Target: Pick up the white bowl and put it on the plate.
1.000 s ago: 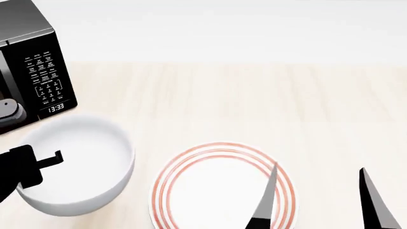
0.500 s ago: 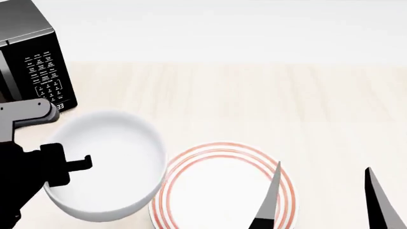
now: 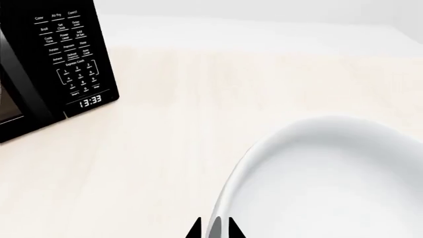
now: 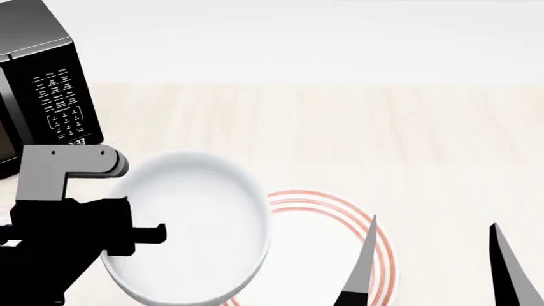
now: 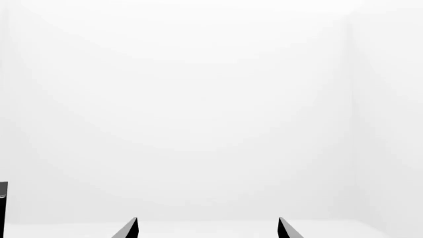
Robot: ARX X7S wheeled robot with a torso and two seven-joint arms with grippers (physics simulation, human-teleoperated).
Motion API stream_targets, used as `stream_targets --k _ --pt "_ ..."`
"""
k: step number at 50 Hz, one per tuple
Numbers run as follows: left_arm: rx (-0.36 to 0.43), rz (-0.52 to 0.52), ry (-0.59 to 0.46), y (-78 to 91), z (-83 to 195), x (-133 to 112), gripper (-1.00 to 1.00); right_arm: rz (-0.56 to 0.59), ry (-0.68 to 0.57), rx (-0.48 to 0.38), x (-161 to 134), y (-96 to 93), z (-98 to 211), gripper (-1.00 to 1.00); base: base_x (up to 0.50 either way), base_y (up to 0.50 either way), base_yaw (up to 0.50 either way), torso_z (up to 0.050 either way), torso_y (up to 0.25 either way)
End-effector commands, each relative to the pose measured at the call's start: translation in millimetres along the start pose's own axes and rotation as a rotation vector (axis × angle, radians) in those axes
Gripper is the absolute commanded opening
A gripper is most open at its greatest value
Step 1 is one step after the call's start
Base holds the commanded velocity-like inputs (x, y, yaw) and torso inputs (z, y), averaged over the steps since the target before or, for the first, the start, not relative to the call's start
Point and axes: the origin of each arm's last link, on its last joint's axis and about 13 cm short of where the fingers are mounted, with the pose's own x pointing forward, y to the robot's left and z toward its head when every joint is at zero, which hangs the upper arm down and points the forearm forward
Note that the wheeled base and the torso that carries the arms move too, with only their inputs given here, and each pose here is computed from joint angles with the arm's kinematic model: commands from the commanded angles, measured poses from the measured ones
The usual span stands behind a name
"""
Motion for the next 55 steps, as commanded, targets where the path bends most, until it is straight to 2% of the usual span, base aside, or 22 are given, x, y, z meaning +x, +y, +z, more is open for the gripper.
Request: stream_targets --k 1,16,18,55 --pt "-0.051 -0.128 -0.040 -15.5 4 -3 -1.00 -0.001 -0.017 0.000 1 -1.5 2 1.00 0.00 0.00 0.00 0.000 0.000" --pt "-0.059 -0.170 -0.022 -28.4 -3 0 -1.00 -0.001 -0.017 -0.001 2 -1.4 2 1.00 0.00 0.00 0.00 0.000 0.001" --pt "-0.081 -0.177 -0.025 -29.8 -2 1 -1.00 -0.003 -0.018 -0.001 1 -1.6 3 1.00 0.00 0.00 0.00 0.000 0.000" --pt "-0.077 -0.265 0.021 -63.0 -12 3 -1.00 -0.008 -0.023 0.003 1 -2.9 4 1.00 0.00 0.00 0.00 0.000 0.000"
